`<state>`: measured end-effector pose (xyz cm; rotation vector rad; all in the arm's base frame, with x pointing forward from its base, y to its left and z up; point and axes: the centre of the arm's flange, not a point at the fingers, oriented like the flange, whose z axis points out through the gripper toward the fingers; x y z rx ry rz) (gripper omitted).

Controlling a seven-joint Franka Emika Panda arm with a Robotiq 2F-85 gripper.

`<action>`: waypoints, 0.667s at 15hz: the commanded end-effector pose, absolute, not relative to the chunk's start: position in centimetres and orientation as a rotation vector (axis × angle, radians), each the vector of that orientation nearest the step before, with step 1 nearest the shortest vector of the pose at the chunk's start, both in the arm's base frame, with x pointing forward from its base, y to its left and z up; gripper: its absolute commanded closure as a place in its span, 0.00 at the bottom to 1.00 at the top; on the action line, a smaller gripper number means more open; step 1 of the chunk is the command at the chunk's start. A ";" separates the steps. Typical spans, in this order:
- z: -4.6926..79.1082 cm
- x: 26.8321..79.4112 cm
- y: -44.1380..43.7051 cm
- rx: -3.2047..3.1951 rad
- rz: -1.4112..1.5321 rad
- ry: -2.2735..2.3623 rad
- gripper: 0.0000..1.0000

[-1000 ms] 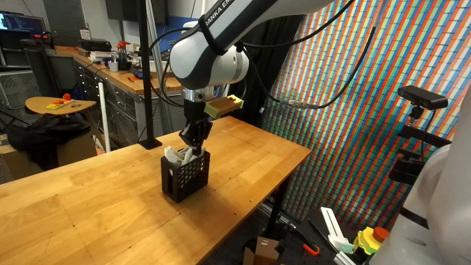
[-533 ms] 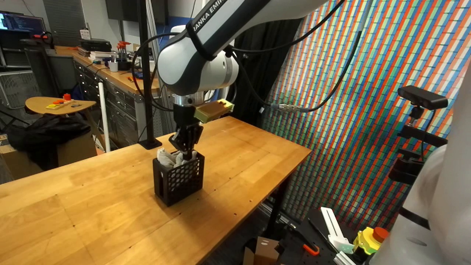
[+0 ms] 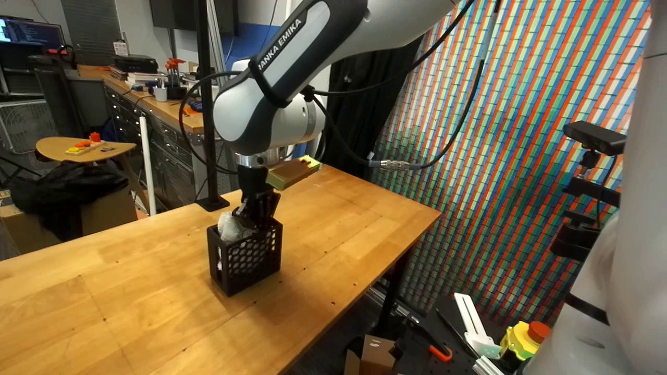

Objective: Put the white towel in the black basket.

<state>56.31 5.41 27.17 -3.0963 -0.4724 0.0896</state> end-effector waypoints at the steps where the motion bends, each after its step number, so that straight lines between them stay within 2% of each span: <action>1: 24.6 56.9 5.7 -3.059 0.098 -0.476 0.97; 3: 23.6 56.7 6.0 -3.053 0.117 -0.474 0.95; 4: 23.4 56.7 6.0 -3.054 0.123 -0.470 0.84; 5: 23.7 56.5 5.9 -3.052 0.121 -0.464 0.67; 10: 25.4 56.1 5.1 -3.073 0.098 -0.445 0.34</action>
